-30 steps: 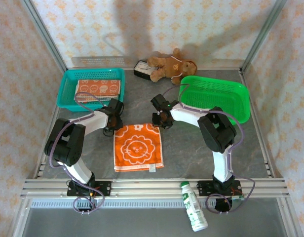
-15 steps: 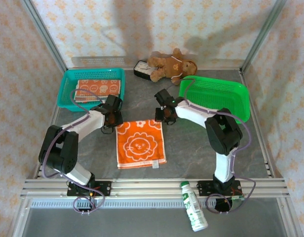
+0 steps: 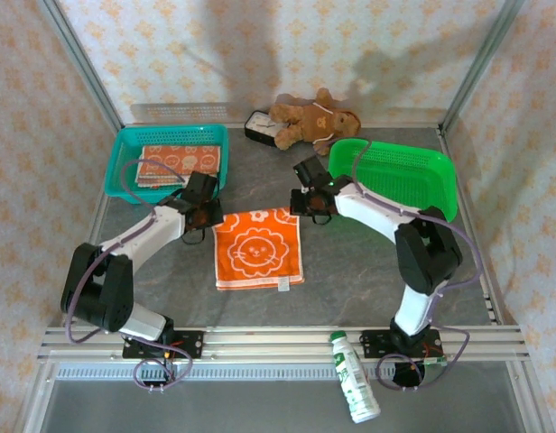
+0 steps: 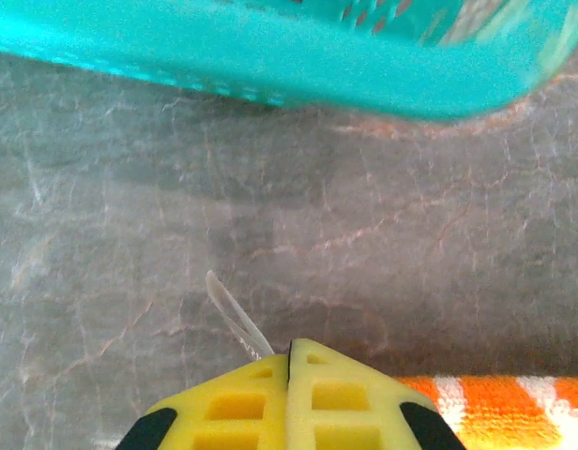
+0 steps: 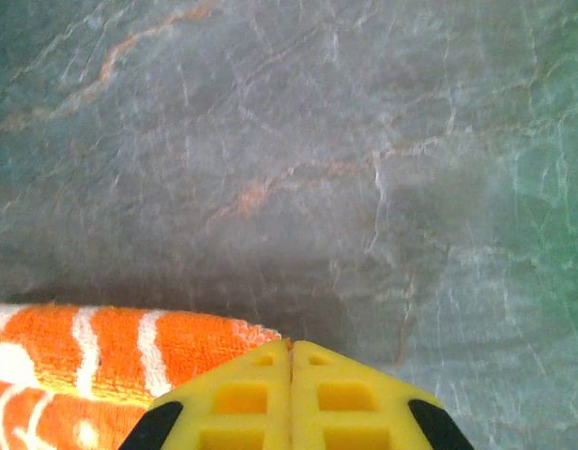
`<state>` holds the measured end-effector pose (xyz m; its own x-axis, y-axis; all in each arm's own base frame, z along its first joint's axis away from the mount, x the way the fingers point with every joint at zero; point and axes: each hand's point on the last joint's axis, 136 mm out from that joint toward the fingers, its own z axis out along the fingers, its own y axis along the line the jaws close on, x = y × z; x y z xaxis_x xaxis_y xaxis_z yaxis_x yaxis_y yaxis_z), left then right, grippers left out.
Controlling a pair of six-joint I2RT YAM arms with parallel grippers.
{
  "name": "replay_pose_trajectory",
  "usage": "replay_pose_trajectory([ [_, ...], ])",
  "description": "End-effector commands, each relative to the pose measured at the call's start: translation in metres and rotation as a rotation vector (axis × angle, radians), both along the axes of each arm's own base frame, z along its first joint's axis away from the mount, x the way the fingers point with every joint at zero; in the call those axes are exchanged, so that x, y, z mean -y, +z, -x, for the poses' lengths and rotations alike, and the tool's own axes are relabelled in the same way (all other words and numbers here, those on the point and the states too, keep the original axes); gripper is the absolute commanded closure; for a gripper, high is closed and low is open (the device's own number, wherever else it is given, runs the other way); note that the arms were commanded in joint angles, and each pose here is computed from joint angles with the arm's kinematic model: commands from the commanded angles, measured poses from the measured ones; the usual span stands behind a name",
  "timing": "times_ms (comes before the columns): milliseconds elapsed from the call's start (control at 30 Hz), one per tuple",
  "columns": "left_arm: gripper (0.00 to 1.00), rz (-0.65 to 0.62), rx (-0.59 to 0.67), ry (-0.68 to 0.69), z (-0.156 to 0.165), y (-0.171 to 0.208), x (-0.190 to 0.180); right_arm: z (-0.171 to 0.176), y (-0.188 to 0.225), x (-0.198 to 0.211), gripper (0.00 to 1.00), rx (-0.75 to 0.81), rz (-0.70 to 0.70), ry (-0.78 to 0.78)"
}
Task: Fold and stack the towels
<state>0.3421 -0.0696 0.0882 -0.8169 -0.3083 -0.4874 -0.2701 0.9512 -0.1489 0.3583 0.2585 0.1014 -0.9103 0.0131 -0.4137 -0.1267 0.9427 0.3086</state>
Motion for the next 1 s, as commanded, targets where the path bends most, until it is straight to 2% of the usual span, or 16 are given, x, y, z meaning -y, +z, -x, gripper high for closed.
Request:
replay_pose_trajectory([
  [0, 1.0, 0.017, 0.055, 0.02, 0.011, 0.006, -0.004, 0.014, 0.013, -0.005, 1.0, 0.042, -0.043, 0.027],
  [433, 1.0, 0.046, 0.073, 0.038, 0.083, -0.01, 0.005, 0.08, -0.01, 0.005, 1.0, 0.066, 0.006, 0.04],
  [467, 1.0, 0.051, 0.075, 0.032, 0.088, -0.012, 0.008, 0.086, -0.013, 0.006, 0.96, 0.063, -0.001, 0.04],
  [500, 1.0, 0.053, 0.073, 0.032, 0.094, -0.015, 0.01, 0.091, -0.014, 0.005, 0.87, 0.06, -0.008, 0.045],
  [533, 0.97, 0.055, 0.075, 0.031, 0.098, -0.016, 0.011, 0.095, -0.015, 0.006, 0.8, 0.059, -0.01, 0.045],
  [567, 0.84, 0.064, 0.074, 0.029, 0.103, -0.018, 0.013, 0.1, -0.016, 0.006, 0.68, 0.056, -0.009, 0.047],
  [600, 0.71, 0.077, 0.073, 0.031, 0.108, -0.019, 0.014, 0.104, -0.015, 0.006, 0.63, 0.054, -0.014, 0.049],
  [733, 0.39, 0.118, 0.074, 0.045, 0.124, -0.019, 0.016, 0.113, -0.01, 0.009, 0.59, 0.046, -0.03, 0.029],
  [967, 0.4, 0.112, 0.098, 0.087, 0.128, -0.013, 0.006, 0.11, -0.024, 0.017, 0.59, -0.024, 0.038, -0.06],
])
